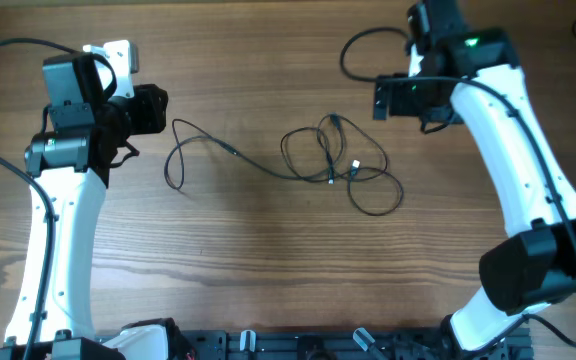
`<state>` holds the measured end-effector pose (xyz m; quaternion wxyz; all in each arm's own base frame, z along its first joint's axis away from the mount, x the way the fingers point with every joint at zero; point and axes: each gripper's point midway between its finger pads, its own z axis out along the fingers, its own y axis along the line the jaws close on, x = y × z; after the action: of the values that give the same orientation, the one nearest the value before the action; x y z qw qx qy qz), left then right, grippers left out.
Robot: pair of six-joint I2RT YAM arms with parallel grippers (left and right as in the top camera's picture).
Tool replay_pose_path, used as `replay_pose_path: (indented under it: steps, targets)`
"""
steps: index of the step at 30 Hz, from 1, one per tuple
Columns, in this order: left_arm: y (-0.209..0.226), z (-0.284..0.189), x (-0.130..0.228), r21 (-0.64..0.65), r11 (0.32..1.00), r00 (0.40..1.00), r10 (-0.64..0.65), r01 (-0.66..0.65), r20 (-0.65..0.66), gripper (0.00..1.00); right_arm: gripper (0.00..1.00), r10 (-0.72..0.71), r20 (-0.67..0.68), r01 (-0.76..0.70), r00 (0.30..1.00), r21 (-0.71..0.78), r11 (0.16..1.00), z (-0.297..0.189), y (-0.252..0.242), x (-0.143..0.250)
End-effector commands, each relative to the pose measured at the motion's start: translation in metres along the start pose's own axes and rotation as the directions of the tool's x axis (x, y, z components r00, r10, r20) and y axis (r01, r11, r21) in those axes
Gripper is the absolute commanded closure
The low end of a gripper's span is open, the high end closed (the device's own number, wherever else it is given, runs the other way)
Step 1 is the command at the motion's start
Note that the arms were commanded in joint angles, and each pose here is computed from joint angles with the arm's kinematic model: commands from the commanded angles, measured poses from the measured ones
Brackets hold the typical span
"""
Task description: Untangle cables
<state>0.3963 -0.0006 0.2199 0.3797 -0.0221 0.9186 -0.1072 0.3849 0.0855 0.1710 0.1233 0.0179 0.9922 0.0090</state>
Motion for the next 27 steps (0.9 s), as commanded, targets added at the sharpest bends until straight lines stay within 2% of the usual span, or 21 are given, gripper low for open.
replay_pose_path:
  steps: [1, 6, 13, 27]
  targets:
    - [0.001, -0.007, -0.008, -0.009, 1.000, 1.000, -0.007, 0.007, 0.029, 0.58, 0.00, -0.027, -0.002, 0.027, 1.000, 0.028, 0.999, 0.017, 0.010, 0.012]
    - [0.002, -0.007, -0.007, -0.010, 1.000, 1.000, -0.007, 0.007, 0.027, 0.58, 0.00, -0.116, 0.006, 0.116, 0.993, 0.057, 0.992, 0.054, 0.015, 0.023]
    - [0.002, -0.007, -0.006, -0.010, 1.000, 1.000, -0.008, 0.009, 0.022, 0.58, 0.00, -0.134, 0.028, 0.131, 0.991, 0.089, 0.987, 0.109, 0.004, 0.043]
    - [0.002, -0.007, -0.006, -0.010, 1.000, 1.000, -0.005, 0.005, 0.022, 0.57, 0.00, -0.158, 0.071, 0.157, 0.985, 0.016, 0.987, 0.137, 0.012, 0.060]
